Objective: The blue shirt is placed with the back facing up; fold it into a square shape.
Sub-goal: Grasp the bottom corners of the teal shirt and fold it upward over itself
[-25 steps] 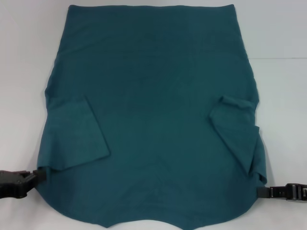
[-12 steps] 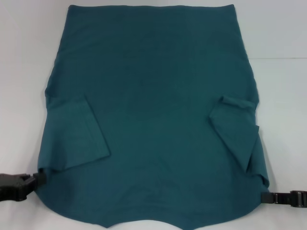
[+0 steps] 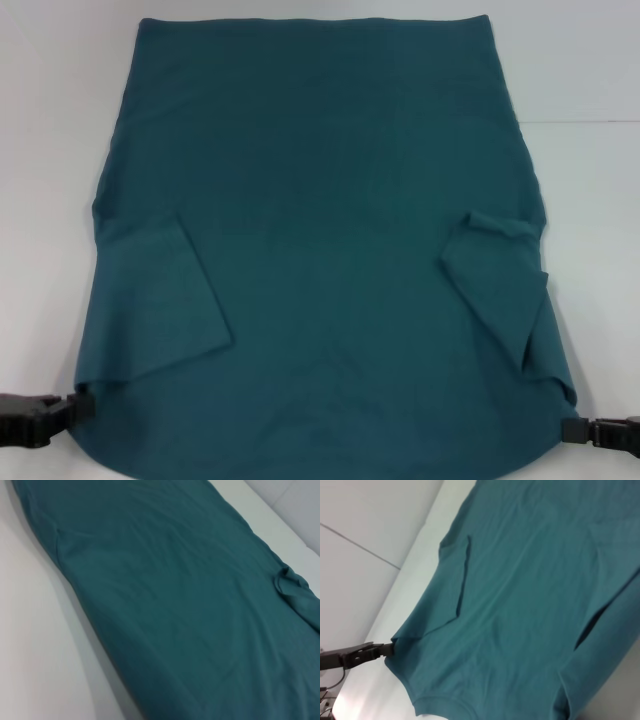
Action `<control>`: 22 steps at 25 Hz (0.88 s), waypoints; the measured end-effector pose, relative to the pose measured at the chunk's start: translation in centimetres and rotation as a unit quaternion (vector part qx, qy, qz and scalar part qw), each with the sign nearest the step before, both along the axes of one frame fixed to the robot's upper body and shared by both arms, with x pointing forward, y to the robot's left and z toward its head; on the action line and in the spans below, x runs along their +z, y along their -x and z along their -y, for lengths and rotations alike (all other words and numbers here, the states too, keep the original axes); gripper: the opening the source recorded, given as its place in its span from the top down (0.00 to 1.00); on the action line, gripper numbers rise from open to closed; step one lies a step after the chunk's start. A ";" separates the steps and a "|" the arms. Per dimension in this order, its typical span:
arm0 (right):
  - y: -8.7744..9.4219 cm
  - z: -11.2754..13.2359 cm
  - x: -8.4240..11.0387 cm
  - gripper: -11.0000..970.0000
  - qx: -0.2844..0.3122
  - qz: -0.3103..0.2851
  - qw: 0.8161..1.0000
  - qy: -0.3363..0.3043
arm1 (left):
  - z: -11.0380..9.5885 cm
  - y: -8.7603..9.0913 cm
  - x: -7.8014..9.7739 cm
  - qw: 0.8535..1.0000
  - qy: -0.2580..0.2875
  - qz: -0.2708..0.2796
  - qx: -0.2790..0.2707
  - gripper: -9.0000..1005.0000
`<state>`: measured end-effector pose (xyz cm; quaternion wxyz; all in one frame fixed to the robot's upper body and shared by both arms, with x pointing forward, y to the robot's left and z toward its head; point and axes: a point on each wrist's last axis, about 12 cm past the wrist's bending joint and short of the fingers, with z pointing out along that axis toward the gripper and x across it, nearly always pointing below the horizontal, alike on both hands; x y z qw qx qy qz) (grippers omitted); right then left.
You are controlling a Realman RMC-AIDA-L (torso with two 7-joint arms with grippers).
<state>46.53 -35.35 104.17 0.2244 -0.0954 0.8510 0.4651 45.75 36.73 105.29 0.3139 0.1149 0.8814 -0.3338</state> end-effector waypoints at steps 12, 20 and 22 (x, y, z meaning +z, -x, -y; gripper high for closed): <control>1.9 1.3 1.1 0.93 0.023 0.055 0.998 -0.015 | -0.6 2.0 1.4 0.998 0.051 -0.025 -0.035 0.99; 3.4 1.8 1.2 0.93 0.053 0.078 0.995 -0.017 | -0.4 3.3 2.0 0.993 0.089 -0.043 -0.060 0.99; 3.8 1.9 1.2 0.93 0.060 0.078 0.995 -0.018 | -0.4 3.5 2.0 0.992 0.096 -0.045 -0.062 0.99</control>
